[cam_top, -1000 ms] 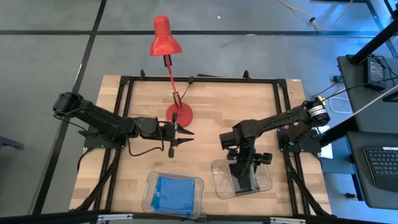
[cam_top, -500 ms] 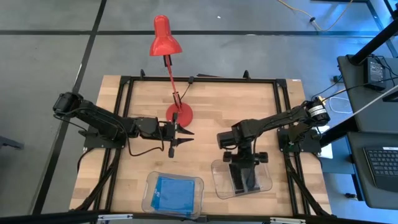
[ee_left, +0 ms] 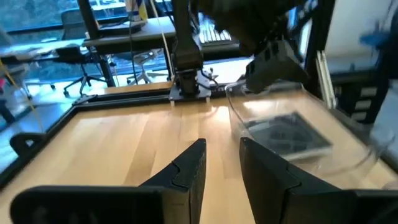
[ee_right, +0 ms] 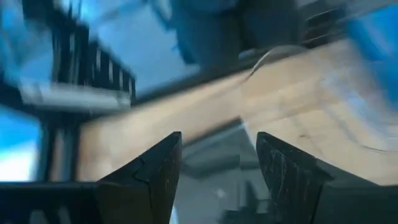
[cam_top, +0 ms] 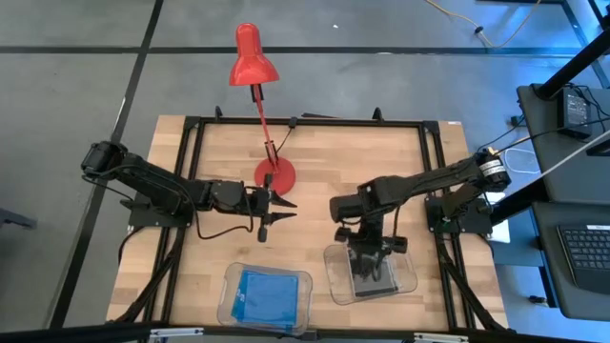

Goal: Pick & place jewel cases by type
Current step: Return to Home Position

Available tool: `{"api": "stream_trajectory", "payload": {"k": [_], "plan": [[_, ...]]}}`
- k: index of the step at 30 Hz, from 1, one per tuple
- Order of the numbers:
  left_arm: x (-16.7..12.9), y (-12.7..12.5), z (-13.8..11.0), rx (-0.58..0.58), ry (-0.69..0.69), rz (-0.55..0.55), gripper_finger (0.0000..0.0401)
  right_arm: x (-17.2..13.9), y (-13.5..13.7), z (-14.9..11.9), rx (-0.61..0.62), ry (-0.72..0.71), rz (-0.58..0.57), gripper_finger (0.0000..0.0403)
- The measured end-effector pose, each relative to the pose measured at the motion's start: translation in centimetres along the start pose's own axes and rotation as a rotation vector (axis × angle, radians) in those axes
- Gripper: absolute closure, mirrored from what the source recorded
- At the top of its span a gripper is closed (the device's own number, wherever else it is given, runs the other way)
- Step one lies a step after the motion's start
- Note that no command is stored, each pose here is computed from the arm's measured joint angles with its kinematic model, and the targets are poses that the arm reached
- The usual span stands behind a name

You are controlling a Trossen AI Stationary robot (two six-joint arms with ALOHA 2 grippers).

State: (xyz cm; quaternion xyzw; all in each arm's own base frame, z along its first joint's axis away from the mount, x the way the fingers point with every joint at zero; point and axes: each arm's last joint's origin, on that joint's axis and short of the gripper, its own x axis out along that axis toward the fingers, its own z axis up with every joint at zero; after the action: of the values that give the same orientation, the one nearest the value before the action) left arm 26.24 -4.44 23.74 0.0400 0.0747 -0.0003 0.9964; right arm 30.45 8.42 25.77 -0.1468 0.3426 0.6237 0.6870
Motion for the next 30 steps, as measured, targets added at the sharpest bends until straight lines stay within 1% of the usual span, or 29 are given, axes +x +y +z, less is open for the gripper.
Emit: {"api": "stream_trajectory", "payload": {"k": [2, 4, 6, 8, 10, 11, 12, 13, 16, 17, 18, 19, 20, 21, 23, 24, 27, 29, 30], "plan": [[-0.1, 0.1, 0.2, -0.064, -0.011, 0.009, 0.0307, -1.4, 0.4, 1.2, 0.098, -0.053, -0.022, 0.0192], [-0.6, 0.2, 0.6, -0.109, -0.023, 0.017, 0.0309, -2.7, 1.3, 1.6, 0.133, -0.115, -0.011, 0.0192], [-1.4, 0.4, 1.0, -0.110, 0.001, 0.017, 0.0310, -3.6, 2.5, 1.5, 0.131, -0.183, 0.017, 0.0192], [-2.5, 0.6, 1.4, -0.123, 0.019, 0.017, 0.0309, -4.2, 3.8, 1.1, 0.103, -0.262, 0.047, 0.0192], [-3.8, 0.9, 2.1, -0.145, 0.014, 0.017, 0.0308, -4.8, 4.6, 0.6, 0.041, -0.329, 0.014, 0.0192], [-4.3, 1.0, 2.5, -0.151, 0.002, 0.017, 0.0307, -5.1, 4.7, 0.3, 0.043, -0.344, -0.028, 0.0192], [-4.8, 1.1, 2.7, -0.154, -0.012, 0.016, 0.0306, -5.4, 4.7, -0.1, 0.079, -0.342, -0.095, 0.0192], [-5.3, 1.2, 2.7, -0.153, -0.021, 0.016, 0.0306, -5.7, 4.6, -0.5, 0.136, -0.325, -0.196, 0.0192], [-6.2, 1.5, 2.2, -0.142, -0.035, 0.023, 0.0307, -6.8, 4.3, -2.1, 0.396, -0.263, -0.645, 0.0192], [-6.6, 1.7, 1.7, -0.141, -0.032, 0.029, 0.0308, -7.1, 4.4, -2.6, 0.451, -0.264, -0.791, 0.0192], [-6.9, 1.9, 1.1, -0.144, -0.027, 0.037, 0.0309, -7.4, 4.5, -3.2, 0.491, -0.283, -0.909, 0.0192], [-7.2, 2.1, 0.5, -0.151, -0.021, 0.047, 0.0310, -7.7, 4.8, -3.8, 0.521, -0.311, -0.996, 0.0192], [-7.5, 2.3, -0.3, -0.156, -0.019, 0.053, 0.0310, -7.9, 5.1, -4.4, 0.548, -0.350, -1.054, 0.0192], [-8.0, 2.5, -1.0, -0.167, -0.017, 0.051, 0.0310, -7.9, 5.4, -5.0, 0.576, -0.396, -1.087, 0.0192], [-9.1, 3.0, -2.0, -0.201, -0.067, 0.041, 0.0308, -7.5, 6.2, -6.5, 0.679, -0.475, -1.092, 0.0192], [-9.7, 3.2, -2.5, -0.210, -0.100, 0.038, 0.0307, -7.0, 6.4, -7.3, 0.721, -0.478, -1.085, 0.0192], [-11.2, 3.8, -4.5, -0.226, -0.141, 0.065, 0.0306, -5.6, 7.1, -9.8, 0.791, -0.440, -1.093, 0.0192], [-11.9, 4.2, -5.7, -0.260, -0.160, 0.112, 0.0307, -5.2, 7.4, -10.7, 0.835, -0.465, -1.159, 0.0192], [-12.2, 4.4, -6.1, -0.273, -0.169, 0.135, 0.0308, -5.1, 7.6, -11.1, 0.854, -0.471, -1.222, 0.0192]]}}
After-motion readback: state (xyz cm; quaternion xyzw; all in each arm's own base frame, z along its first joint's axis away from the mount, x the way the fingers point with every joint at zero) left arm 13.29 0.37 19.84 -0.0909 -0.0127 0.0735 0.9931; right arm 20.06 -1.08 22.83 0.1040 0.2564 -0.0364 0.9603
